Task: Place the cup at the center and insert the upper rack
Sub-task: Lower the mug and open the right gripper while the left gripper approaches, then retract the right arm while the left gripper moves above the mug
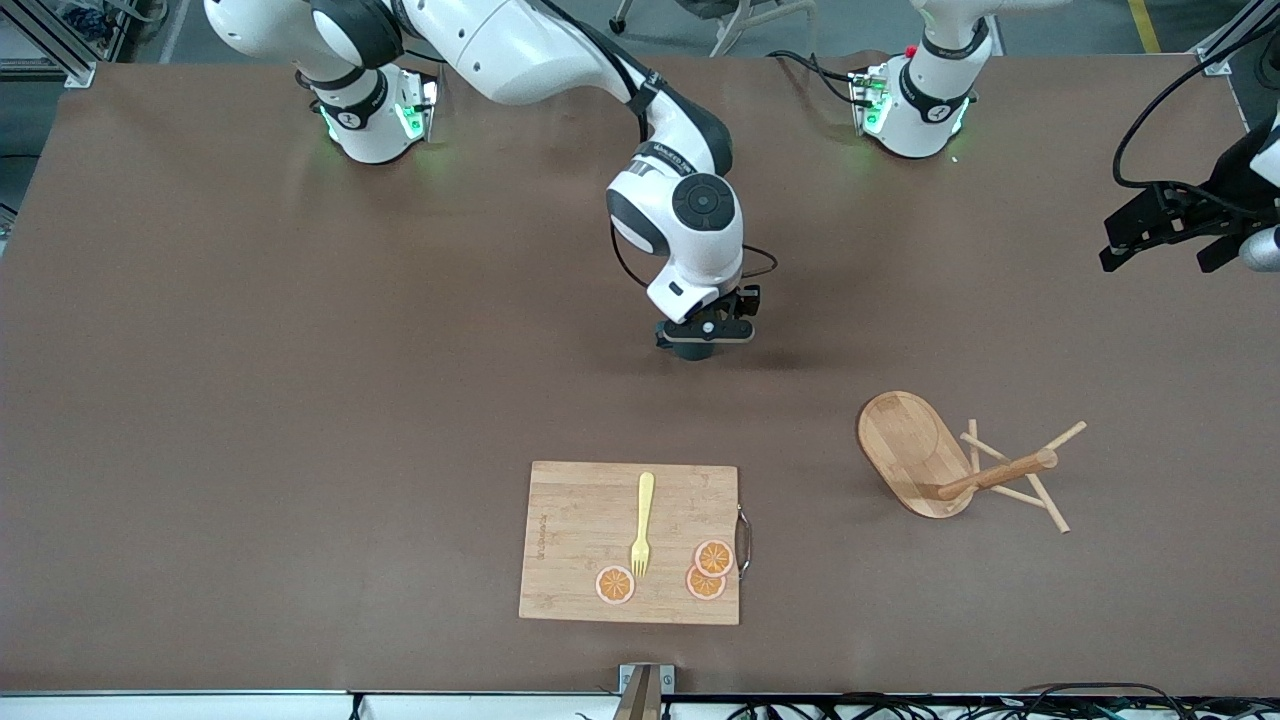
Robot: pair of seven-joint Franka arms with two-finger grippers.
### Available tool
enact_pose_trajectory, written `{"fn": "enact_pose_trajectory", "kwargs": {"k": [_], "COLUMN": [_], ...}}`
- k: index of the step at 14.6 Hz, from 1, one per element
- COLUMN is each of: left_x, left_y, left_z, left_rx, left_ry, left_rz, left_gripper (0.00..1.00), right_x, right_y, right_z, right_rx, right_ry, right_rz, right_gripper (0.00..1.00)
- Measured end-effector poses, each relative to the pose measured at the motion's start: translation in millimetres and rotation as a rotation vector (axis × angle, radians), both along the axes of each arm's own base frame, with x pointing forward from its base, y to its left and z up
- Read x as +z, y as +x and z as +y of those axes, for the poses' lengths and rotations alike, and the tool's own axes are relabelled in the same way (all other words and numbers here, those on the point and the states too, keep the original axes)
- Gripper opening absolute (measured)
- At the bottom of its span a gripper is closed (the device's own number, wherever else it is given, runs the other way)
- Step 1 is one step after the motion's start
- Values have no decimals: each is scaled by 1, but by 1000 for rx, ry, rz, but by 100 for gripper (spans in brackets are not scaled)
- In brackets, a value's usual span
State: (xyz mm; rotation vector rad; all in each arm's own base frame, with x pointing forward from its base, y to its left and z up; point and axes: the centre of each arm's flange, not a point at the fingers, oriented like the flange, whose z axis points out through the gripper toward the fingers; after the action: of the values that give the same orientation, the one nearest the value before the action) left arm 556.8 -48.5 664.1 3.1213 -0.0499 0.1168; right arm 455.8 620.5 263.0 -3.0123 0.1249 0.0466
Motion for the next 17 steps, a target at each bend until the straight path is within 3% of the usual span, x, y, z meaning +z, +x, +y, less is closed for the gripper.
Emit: {"fn": "enact_pose_trajectory", "kwargs": {"k": [1,2,5,7,10,12,15,17], "left_x": [0,1,-1,-4,-9,-14,-29,-39], "left_y": [0,-1,-5,-5,-4,-9,-17,-23], "left_z": [-5,-14,-54,-68,-86,-115,-169,-197], "left_rx": [-10,-26,-90,-114,-97,-71,11,81], "left_ry": [-1,-1,-5,-7,-14,-22,-38,-43], "left_rz": [-4,-7,-11,-12,-7,1,26,45], "left_gripper": [100,100,100,100,100,100,100,100], "right_x": [4,11,56,120,227,268,286,290], "right_y": [1,3,12,38,102,147,197,218], "right_z": [1,1,-5,-36,-148,-244,-385,-474], "right_rx": [-10,-17,-30,-54,-80,-75,-71,-64], "right_ry": [6,9,-17,-35,-43,-49,-68,-83], "right_rz": [-4,-5,14,23,25,21,40,38], "right_gripper": [98,100,100,100,100,100,100,100]}}
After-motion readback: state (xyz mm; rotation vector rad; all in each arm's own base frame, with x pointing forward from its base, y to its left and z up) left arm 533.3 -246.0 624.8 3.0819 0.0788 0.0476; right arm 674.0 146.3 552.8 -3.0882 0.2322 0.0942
